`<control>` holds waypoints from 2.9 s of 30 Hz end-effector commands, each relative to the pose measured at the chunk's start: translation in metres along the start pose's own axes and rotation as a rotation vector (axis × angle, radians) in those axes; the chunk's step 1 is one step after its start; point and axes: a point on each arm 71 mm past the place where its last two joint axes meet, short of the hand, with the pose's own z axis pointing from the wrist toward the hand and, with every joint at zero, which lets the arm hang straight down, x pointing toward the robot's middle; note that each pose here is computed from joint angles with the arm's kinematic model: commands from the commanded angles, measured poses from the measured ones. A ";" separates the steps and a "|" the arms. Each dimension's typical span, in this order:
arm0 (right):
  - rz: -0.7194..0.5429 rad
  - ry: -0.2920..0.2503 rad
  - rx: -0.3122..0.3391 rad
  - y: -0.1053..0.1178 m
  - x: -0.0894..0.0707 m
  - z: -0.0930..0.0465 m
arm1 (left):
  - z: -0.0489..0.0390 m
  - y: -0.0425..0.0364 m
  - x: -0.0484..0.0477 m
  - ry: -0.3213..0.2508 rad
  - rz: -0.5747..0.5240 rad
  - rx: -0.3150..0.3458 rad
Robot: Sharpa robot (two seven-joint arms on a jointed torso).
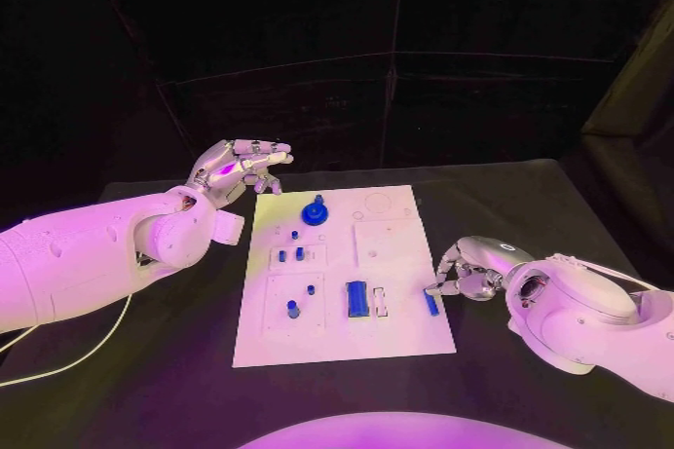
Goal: Assemble the parts on the task board
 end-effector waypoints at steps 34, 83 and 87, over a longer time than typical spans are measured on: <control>-0.281 0.137 -0.009 0.023 0.032 0.011 | -0.0008 -0.0006 -0.0004 0.008 -0.009 0.008; 0.200 0.102 -0.006 0.063 0.035 0.011 | -0.0017 0.0009 0.0007 0.011 -0.012 0.003; 0.198 0.118 0.001 0.066 0.037 0.013 | -0.0019 0.0008 0.0008 0.011 -0.012 0.003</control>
